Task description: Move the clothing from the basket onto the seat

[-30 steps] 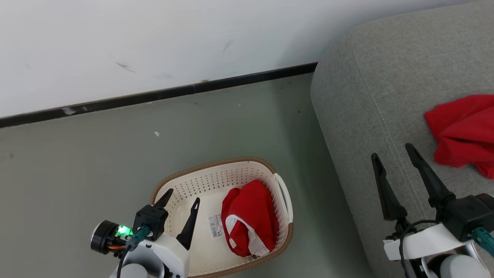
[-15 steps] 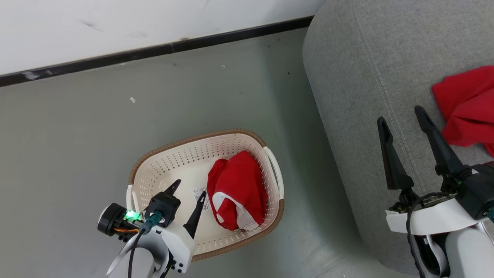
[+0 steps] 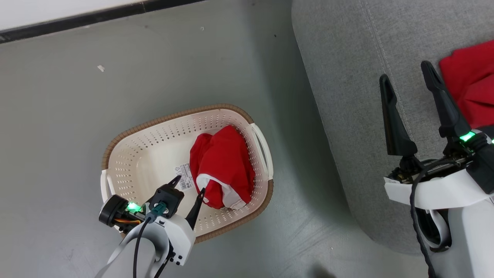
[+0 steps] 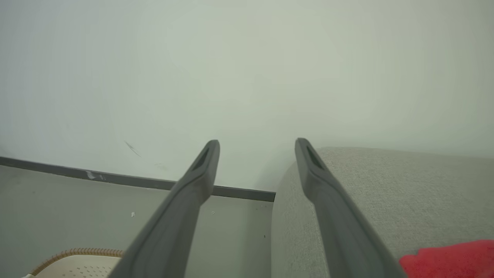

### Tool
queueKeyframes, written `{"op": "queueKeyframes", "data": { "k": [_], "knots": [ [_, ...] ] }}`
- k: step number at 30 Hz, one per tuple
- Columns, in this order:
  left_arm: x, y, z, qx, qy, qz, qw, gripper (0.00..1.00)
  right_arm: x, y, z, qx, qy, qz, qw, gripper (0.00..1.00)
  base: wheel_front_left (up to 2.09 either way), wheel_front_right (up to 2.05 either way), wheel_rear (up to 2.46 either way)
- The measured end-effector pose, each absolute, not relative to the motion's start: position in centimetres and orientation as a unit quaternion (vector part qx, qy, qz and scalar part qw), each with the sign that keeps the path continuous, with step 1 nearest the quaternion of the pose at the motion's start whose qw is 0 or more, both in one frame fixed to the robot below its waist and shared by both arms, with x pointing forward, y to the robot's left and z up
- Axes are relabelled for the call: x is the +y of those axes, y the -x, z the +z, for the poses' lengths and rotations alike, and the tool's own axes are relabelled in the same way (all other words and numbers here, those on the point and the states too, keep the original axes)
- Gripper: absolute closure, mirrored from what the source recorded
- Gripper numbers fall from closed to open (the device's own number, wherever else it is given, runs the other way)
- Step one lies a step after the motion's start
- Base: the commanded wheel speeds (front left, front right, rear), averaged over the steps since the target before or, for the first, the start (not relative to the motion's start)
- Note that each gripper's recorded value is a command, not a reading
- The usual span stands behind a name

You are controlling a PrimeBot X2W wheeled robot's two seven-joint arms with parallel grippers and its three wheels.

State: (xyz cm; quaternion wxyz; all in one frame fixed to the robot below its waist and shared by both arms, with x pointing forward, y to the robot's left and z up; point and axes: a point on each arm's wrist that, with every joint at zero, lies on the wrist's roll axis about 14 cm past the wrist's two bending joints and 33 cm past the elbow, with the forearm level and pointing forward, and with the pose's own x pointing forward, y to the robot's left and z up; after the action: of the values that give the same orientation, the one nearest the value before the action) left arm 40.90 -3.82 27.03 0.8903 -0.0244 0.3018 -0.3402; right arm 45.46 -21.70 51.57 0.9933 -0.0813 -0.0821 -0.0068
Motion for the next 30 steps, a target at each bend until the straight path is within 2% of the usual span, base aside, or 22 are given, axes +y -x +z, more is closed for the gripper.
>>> {"op": "queueKeyframes", "data": {
  "k": [11, 30],
  "knots": [
    [-5.5, -41.5, 23.7, 0.323, 0.028, -0.357, 0.876, 0.00, -21.1, -47.8, 51.4, -0.095, 0.090, 0.008, 0.991, 0.00, 0.00, 0.00, 0.00],
    [-7.6, -41.1, 18.7, 0.359, 0.033, -0.385, 0.850, 0.00, -22.4, -49.6, 48.1, -0.063, 0.099, 0.000, 0.993, 0.00, 0.00, 0.00, 0.00]
  ]
}}
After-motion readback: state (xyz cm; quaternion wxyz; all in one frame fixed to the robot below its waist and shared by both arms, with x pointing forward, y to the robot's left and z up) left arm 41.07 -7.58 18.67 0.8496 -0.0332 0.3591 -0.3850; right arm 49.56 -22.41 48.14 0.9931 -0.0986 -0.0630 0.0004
